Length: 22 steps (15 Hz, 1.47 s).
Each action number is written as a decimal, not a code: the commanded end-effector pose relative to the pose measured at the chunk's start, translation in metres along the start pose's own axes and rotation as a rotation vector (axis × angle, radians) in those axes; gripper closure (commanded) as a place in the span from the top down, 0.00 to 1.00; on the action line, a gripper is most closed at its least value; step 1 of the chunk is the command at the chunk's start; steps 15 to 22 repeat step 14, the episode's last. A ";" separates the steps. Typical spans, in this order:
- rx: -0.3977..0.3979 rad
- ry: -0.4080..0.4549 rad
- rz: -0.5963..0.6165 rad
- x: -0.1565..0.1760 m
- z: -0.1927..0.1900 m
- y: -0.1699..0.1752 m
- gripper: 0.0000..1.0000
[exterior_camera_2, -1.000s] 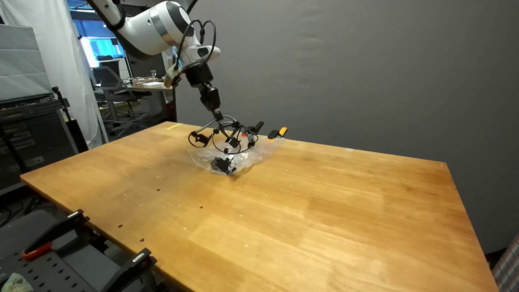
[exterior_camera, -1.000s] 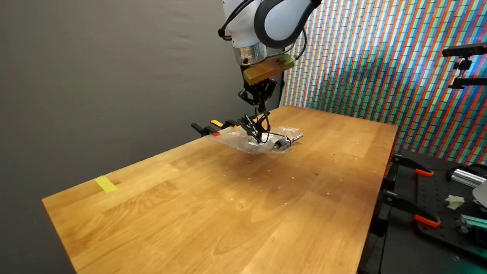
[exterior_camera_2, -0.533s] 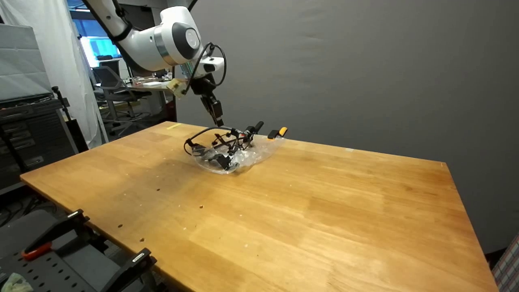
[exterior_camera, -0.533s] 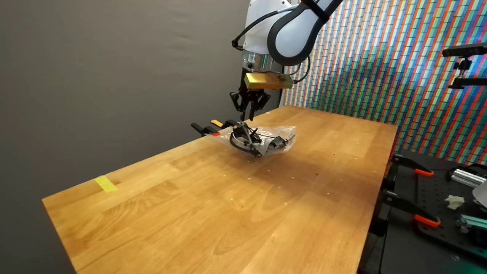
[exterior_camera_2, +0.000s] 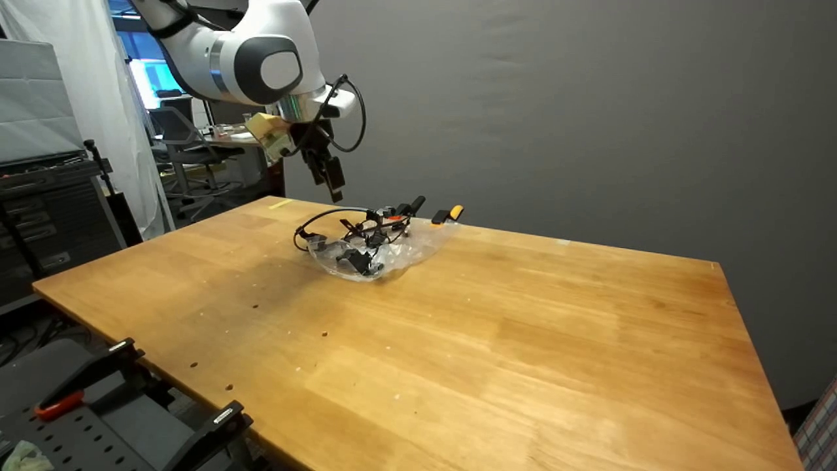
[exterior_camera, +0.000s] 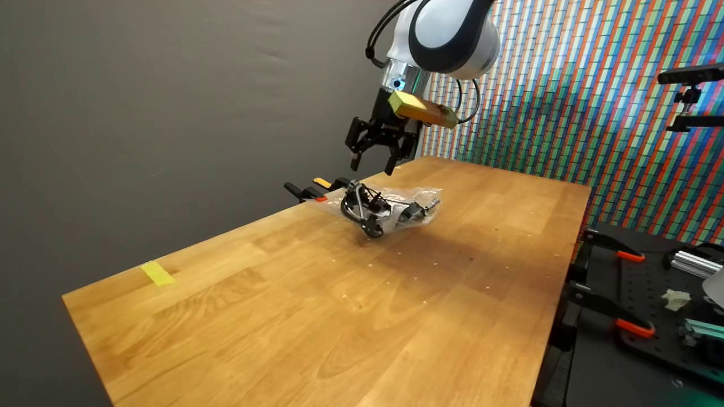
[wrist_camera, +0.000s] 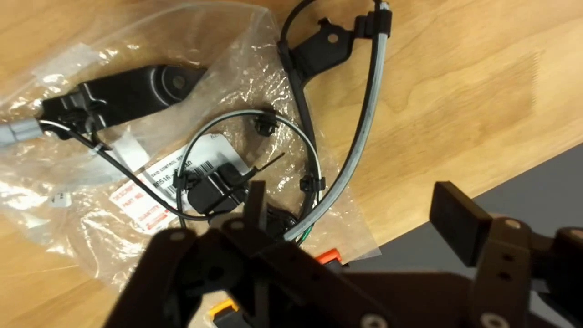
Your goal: Take the cable out of the plastic bag
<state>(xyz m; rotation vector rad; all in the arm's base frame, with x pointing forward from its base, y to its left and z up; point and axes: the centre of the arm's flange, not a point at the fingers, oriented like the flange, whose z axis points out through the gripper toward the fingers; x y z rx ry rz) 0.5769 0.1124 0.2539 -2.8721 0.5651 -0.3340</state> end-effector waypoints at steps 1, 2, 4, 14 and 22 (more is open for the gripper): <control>-0.049 -0.045 -0.033 0.001 -0.049 0.015 1.00; -0.082 -0.064 -0.037 0.006 -0.058 0.019 1.00; -0.185 -0.101 -0.048 0.018 -0.071 0.025 1.00; -0.342 -0.206 -0.061 0.048 -0.104 0.037 1.00; -0.342 -0.206 -0.061 0.048 -0.104 0.037 1.00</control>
